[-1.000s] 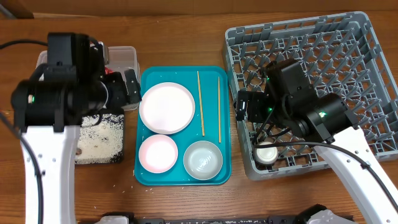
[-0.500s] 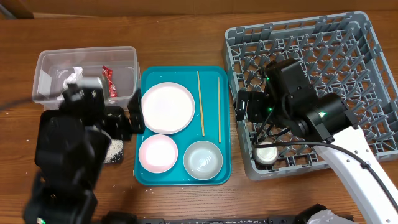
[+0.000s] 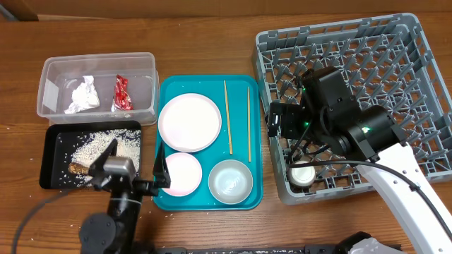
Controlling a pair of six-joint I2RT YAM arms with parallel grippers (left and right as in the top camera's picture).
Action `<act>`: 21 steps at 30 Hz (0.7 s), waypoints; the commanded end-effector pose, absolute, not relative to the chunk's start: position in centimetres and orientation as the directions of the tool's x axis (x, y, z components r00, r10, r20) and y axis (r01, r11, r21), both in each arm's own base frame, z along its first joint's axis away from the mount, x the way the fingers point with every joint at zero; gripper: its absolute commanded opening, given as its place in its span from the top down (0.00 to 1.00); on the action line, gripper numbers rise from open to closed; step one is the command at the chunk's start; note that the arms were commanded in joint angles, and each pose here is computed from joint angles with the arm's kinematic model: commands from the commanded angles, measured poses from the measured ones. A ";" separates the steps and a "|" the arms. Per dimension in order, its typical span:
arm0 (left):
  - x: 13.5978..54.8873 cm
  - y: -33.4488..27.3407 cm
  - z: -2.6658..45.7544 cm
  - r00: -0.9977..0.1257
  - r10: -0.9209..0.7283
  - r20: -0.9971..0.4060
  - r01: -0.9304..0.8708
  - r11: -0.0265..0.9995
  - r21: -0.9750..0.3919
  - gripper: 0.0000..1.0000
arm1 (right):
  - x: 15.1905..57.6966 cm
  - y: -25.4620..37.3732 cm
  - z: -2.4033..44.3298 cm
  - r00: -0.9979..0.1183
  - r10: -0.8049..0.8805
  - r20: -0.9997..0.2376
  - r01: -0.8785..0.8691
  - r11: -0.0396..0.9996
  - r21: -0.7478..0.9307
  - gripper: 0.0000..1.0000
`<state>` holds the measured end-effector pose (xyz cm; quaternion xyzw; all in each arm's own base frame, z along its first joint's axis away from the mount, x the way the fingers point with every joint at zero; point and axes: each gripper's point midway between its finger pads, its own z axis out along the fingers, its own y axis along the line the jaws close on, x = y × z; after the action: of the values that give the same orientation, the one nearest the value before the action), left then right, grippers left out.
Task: Sort waste into correct bins and load items into the dishwasher
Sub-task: 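Grasp the pink bowl with the right gripper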
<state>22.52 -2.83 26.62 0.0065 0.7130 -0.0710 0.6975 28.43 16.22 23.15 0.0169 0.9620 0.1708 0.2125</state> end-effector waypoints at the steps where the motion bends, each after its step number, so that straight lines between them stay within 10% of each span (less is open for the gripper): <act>1: 22.2 -2.7 24.5 0.003 -0.076 -0.997 0.111 0.991 -0.075 0.00 | 28.6 16.5 23.8 -0.902 0.100 -0.419 -0.055 0.938 0.342 0.00; 21: 24.4 -3.5 15.3 -0.096 -0.052 -0.994 0.125 0.990 -0.064 0.00 | 28.6 16.5 23.8 -0.902 0.100 -0.419 -0.055 0.938 0.342 0.00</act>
<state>24.42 -3.44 15.44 0.0140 0.7375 -0.0730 0.6713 28.43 16.24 23.16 0.0165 0.9619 0.1710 0.2125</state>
